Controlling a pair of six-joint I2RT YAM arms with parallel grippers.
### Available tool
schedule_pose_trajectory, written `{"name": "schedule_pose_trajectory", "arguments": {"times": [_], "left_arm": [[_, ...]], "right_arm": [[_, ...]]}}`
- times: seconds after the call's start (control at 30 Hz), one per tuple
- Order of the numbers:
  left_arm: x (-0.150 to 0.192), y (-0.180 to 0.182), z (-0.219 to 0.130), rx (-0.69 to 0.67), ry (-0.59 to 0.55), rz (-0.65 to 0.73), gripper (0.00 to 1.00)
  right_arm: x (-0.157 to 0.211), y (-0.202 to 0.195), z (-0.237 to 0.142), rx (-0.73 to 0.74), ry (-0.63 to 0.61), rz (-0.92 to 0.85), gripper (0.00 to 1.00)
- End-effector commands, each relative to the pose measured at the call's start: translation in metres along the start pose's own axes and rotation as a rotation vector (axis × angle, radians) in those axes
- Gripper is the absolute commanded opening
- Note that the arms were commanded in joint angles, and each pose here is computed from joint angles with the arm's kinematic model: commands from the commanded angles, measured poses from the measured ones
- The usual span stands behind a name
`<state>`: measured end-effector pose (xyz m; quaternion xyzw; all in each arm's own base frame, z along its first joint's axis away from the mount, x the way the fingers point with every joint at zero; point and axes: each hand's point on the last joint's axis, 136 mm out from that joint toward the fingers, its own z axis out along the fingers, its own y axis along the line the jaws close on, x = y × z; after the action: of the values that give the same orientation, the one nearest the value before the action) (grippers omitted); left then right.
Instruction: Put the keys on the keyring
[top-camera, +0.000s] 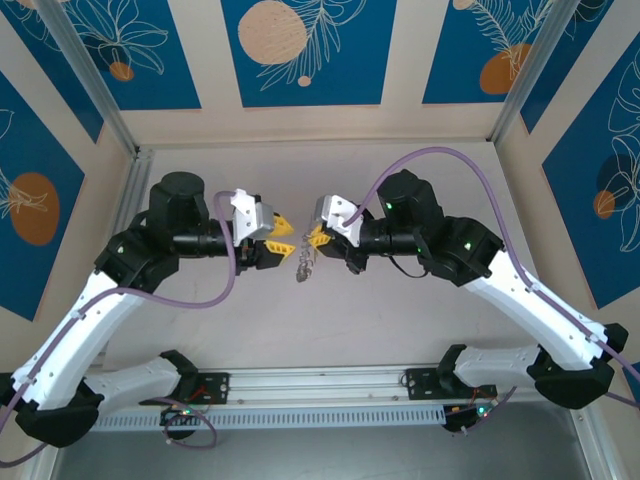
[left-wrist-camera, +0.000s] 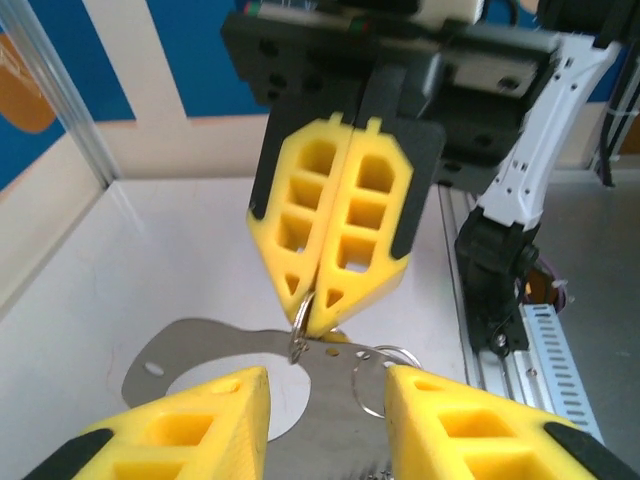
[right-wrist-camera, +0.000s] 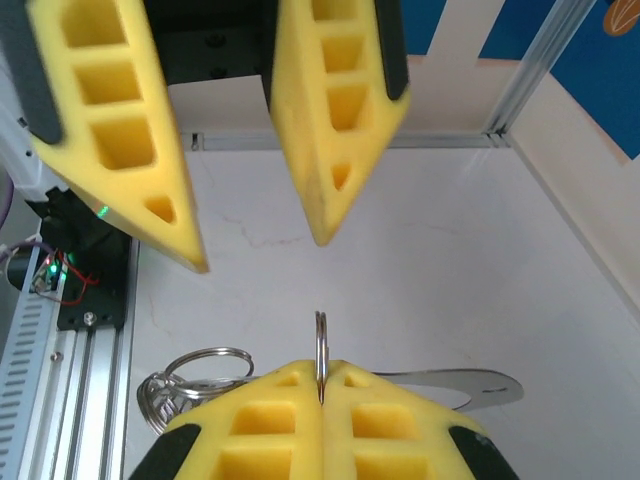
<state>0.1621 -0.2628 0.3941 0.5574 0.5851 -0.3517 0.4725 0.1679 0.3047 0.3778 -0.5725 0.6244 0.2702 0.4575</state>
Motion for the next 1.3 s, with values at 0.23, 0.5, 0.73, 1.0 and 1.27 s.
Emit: {"name": "schedule_pose_trajectory", "arguments": {"times": [0.23, 0.5, 0.73, 1.0, 1.27], "left_arm": [[0.005, 0.001, 0.007, 0.019, 0.036, 0.026, 0.35], [0.01, 0.003, 0.019, 0.045, 0.044, 0.011, 0.33], [0.01, 0.004, 0.022, 0.052, 0.04, 0.008, 0.0], [-0.015, -0.002, 0.016, 0.061, -0.11, 0.01, 0.0], [-0.034, -0.008, 0.011, 0.1, -0.235, -0.012, 0.0]], "right_arm": [[-0.007, 0.006, 0.002, -0.032, 0.045, -0.054, 0.0], [-0.012, 0.01, 0.006, -0.053, 0.037, -0.063, 0.0], [-0.014, 0.011, 0.005, -0.062, 0.02, -0.063, 0.0], [-0.01, 0.013, 0.0, -0.069, -0.021, -0.015, 0.0], [-0.013, 0.019, -0.012, -0.08, -0.116, 0.013, 0.11]]}}
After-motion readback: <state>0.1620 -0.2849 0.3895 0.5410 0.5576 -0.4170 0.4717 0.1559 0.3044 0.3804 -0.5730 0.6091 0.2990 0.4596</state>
